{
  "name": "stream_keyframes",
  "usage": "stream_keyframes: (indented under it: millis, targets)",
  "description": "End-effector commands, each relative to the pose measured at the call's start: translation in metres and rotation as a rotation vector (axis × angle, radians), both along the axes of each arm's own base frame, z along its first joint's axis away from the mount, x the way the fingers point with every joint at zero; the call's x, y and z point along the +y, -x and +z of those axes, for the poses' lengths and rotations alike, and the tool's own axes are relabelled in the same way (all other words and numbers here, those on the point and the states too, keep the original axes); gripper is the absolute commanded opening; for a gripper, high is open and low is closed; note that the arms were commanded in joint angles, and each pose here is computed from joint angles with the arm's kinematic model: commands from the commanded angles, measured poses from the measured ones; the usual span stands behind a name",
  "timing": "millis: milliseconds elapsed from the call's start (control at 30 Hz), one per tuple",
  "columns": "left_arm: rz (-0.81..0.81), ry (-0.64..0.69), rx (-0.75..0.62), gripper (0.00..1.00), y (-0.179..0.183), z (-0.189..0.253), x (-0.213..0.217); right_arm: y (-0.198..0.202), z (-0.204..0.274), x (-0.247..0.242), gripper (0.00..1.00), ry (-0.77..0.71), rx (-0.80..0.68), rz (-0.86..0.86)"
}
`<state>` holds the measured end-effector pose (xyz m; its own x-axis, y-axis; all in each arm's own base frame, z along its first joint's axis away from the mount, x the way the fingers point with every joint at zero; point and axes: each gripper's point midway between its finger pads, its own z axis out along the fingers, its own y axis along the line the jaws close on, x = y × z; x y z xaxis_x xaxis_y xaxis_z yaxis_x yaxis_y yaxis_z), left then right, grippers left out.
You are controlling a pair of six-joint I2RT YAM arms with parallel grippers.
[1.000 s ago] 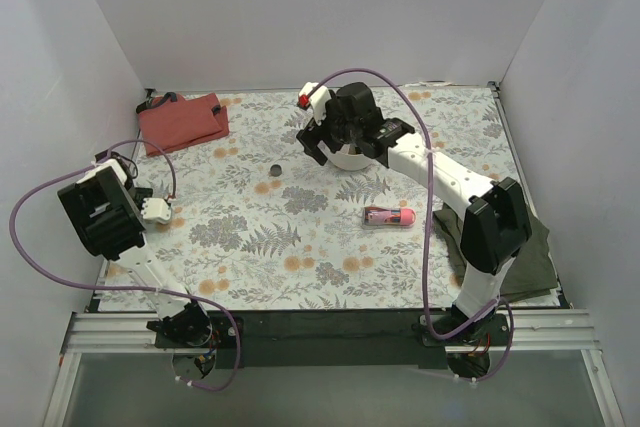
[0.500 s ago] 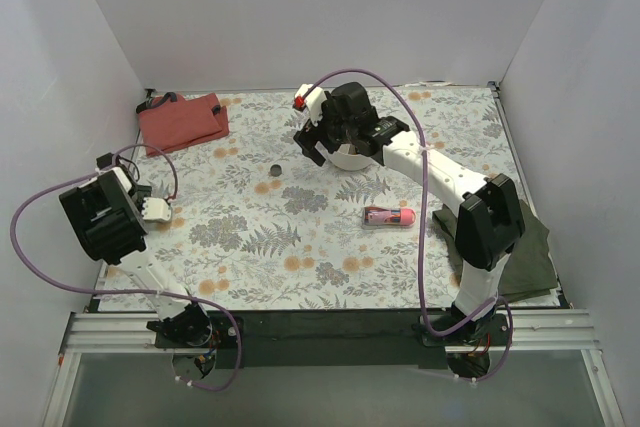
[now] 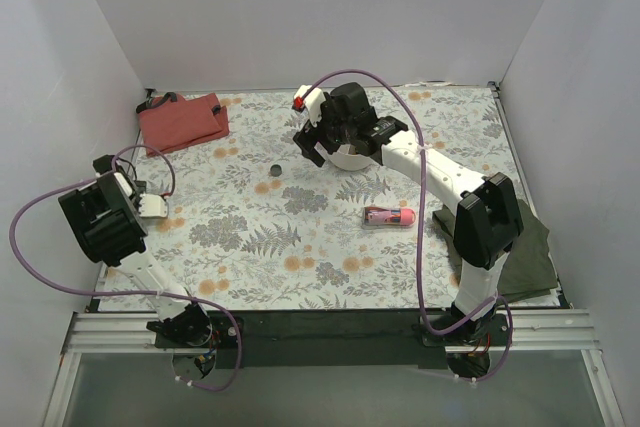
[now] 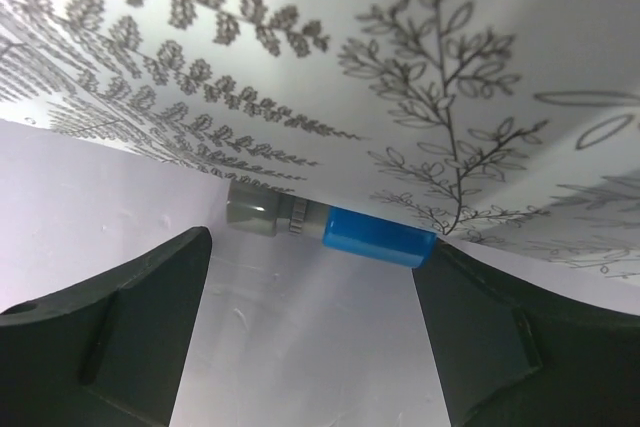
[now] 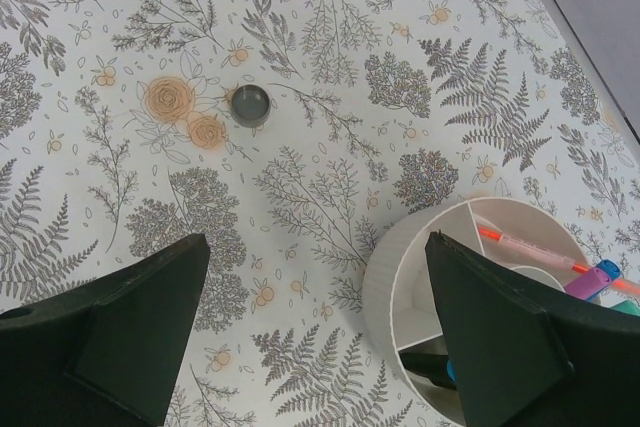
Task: Sort the stationery into containers
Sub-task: Pick up the stationery from the corner of the board.
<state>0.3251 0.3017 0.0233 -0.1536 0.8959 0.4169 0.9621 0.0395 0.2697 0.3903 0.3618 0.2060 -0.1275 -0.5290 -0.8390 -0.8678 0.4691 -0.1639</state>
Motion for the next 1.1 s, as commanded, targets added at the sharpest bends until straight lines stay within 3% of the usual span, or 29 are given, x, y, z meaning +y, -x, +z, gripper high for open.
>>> stream_keyframes:
  millis: [0, 500, 967, 1067]
  targets:
    - [-0.378, -0.095, 0.135, 0.8, -0.015, 0.012, -0.01, -0.003, 0.023, 0.007, 0.98, -0.042, -0.042, 0.017]
    - [-0.374, 0.138, 0.096, 0.78, -0.01, 0.011, -0.05, 0.0, 0.017, 0.011, 0.98, -0.033, -0.019, 0.04]
    - [-0.315, 0.164, 0.114, 0.76, -0.012, -0.003, -0.045, -0.002, 0.012, 0.013, 0.98, -0.022, 0.0, 0.04]
    - [-0.31, 0.168, 0.133, 0.7, -0.009, -0.006, -0.044, -0.002, 0.009, 0.014, 0.98, -0.016, 0.01, 0.042]
